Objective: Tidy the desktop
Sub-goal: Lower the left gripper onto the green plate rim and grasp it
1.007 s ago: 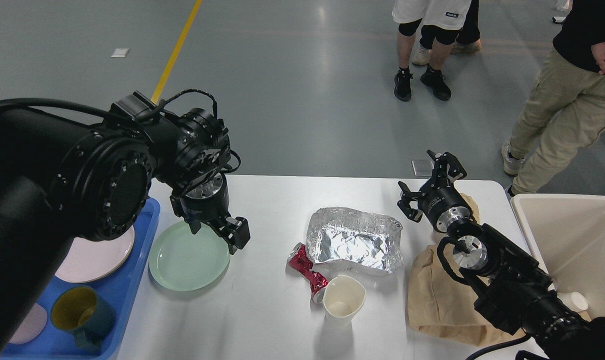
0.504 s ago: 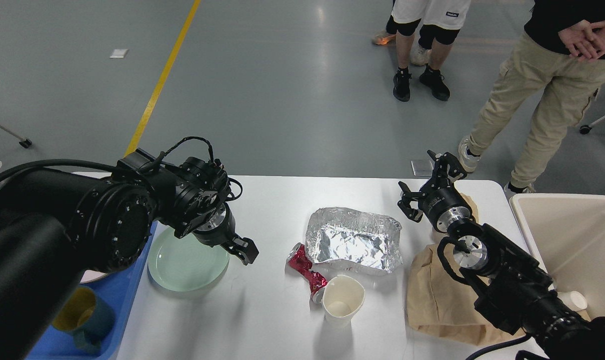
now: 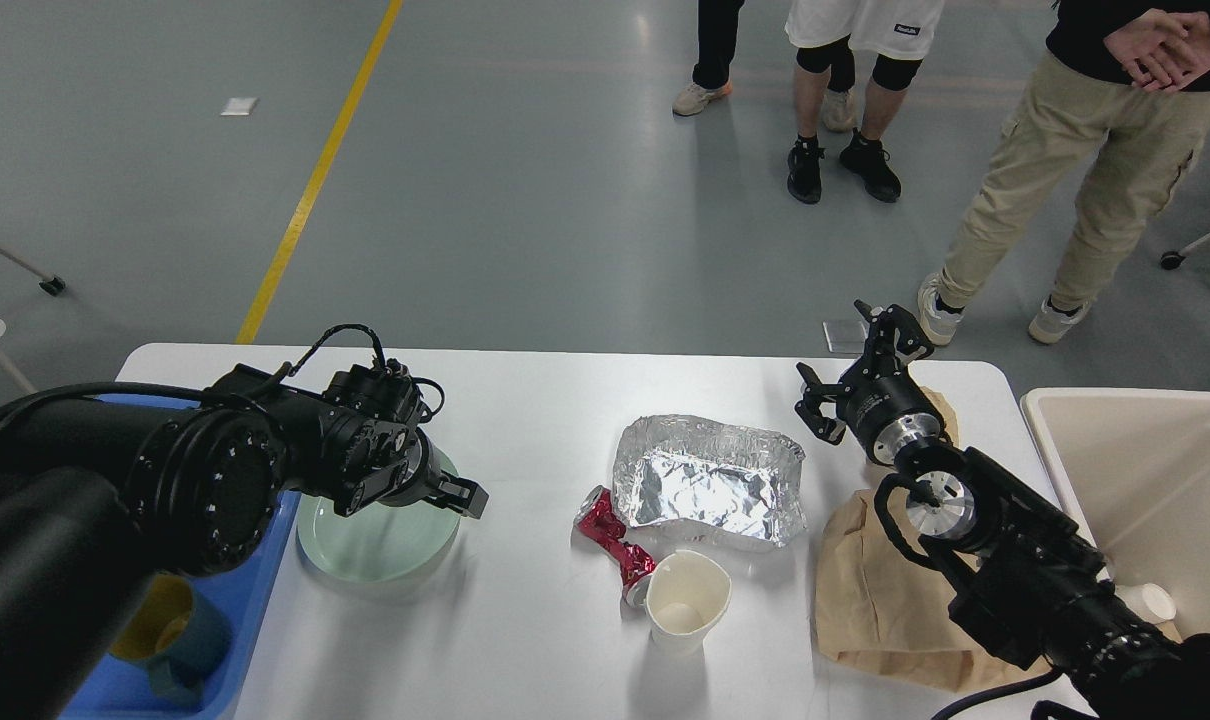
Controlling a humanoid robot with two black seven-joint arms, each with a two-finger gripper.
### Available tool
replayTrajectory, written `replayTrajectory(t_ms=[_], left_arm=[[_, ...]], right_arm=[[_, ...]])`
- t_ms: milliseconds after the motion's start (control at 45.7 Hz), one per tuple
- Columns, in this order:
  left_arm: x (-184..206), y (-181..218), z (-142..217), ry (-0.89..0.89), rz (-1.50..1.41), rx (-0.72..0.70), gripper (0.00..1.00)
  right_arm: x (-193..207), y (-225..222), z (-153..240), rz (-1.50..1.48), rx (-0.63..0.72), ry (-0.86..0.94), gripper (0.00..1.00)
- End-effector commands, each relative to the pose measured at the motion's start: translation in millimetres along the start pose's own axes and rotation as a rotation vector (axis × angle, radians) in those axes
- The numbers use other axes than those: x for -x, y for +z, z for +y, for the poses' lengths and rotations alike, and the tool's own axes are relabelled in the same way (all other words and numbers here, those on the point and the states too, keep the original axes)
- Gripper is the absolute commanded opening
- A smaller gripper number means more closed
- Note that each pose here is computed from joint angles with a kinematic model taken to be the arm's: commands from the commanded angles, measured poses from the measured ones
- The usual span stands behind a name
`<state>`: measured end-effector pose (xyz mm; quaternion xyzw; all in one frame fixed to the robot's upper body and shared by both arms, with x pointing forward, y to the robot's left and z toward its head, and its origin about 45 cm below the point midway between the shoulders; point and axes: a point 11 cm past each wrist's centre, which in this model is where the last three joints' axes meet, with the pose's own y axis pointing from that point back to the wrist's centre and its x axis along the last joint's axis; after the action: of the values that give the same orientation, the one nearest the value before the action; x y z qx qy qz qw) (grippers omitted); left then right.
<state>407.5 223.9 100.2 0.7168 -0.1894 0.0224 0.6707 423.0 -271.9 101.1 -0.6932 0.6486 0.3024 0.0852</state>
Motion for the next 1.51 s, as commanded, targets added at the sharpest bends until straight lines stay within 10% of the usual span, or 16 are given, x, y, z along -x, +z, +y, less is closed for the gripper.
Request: replayTrajectory(t_ms=[0,307,744,1489], left_arm=[[5,9,-4,-0.008,0.023,0.033,0.93],[15,18,-13,-0.004,0.061,0.071,0.83],[16,18,-13,-0.014,0.063,0.072,0.31],[24,18,-17,-0.035,0.067,0.075,0.19]], right_arm=[[0,0,0,0.000,0.000,0.000,1.00],[0,0,0,0.000,0.000,0.000,1.00],[0,0,0,0.000,0.000,0.000,1.00],[0,0,0,0.000,0.000,0.000,1.00]])
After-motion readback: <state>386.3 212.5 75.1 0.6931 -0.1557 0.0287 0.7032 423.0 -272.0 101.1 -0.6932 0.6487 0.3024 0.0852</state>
